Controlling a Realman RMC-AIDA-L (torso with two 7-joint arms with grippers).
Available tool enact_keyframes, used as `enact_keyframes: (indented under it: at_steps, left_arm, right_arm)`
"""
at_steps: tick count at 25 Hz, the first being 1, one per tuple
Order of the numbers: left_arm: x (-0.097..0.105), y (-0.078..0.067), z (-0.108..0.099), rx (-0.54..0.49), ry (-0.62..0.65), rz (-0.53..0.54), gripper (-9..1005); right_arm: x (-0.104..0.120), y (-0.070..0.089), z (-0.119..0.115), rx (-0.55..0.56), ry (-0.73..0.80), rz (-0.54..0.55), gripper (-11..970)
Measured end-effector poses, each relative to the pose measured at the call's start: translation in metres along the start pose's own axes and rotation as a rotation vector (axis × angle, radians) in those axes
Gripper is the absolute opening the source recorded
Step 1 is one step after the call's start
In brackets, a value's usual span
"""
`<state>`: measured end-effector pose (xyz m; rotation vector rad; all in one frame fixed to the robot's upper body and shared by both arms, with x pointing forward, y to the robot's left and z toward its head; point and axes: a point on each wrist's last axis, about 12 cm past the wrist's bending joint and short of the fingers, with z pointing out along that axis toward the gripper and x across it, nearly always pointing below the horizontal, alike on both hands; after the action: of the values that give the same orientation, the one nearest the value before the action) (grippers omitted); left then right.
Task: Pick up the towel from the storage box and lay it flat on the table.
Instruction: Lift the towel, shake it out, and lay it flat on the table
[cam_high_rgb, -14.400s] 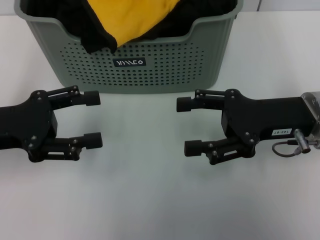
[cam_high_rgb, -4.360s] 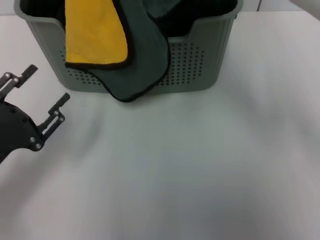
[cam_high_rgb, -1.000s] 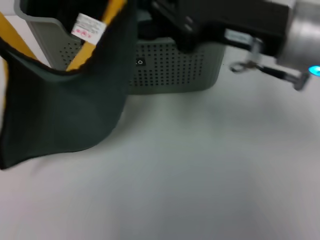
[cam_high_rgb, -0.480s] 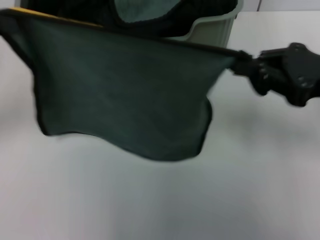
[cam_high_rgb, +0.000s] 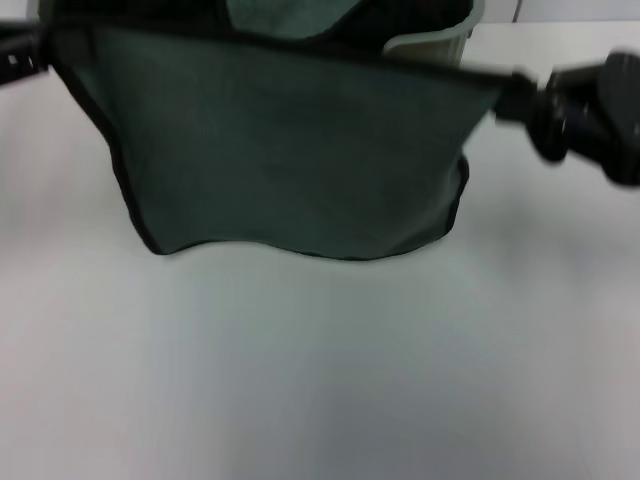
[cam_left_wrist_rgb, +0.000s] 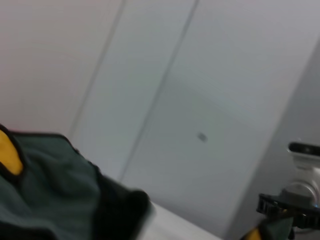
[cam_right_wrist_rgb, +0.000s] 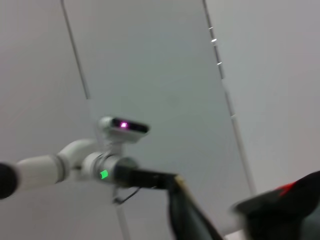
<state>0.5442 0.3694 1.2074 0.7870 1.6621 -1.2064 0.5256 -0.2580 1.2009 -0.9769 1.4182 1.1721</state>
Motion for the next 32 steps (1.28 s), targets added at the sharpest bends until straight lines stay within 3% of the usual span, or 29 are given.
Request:
enact_keyframes:
  at_steps: [4,7,10,12,14,17,20,23,32]
  left_arm:
    - [0.011,-0.012,0.002,0.084,0.087,-0.005,15]
    - [0.020,-0.022,0.001,0.123,0.121,0.000,15]
    - [0.020,-0.032,-0.004,0.183,0.116,0.000,15]
    - [0.016,-0.036,-0.005,0.215,0.104,-0.005,15]
    - [0.016,-0.036,-0.004,0.219,0.103,-0.011,15]
    - [0.030,-0.019,0.013,0.125,0.118,-0.094,14]
    - [0.061,0.004,0.032,-0.031,0.237,-0.197,14]
    - [0.078,0.021,0.039,-0.155,0.342,-0.238,14]
    - [0.082,0.037,0.029,-0.315,0.386,-0.241,15]
  right_arm:
    - [0.015,0.023,0.000,-0.158,0.040,0.038,96]
    - [0.010,0.040,-0.011,-0.222,-0.002,0.028,98]
    - [-0.001,0.052,-0.036,-0.183,-0.066,0.000,99]
    - [-0.001,0.051,-0.046,-0.135,-0.070,0.015,100]
    - [0.016,0.041,-0.041,-0.100,-0.020,0.104,101]
    - [0.052,0.023,-0.011,-0.100,0.087,0.253,103]
    - [0.081,0.008,0.018,-0.078,0.178,0.329,105]
    - [0.084,-0.006,0.032,-0.035,0.206,0.320,106]
    - [0.073,-0.032,0.042,0.092,0.244,0.241,111]
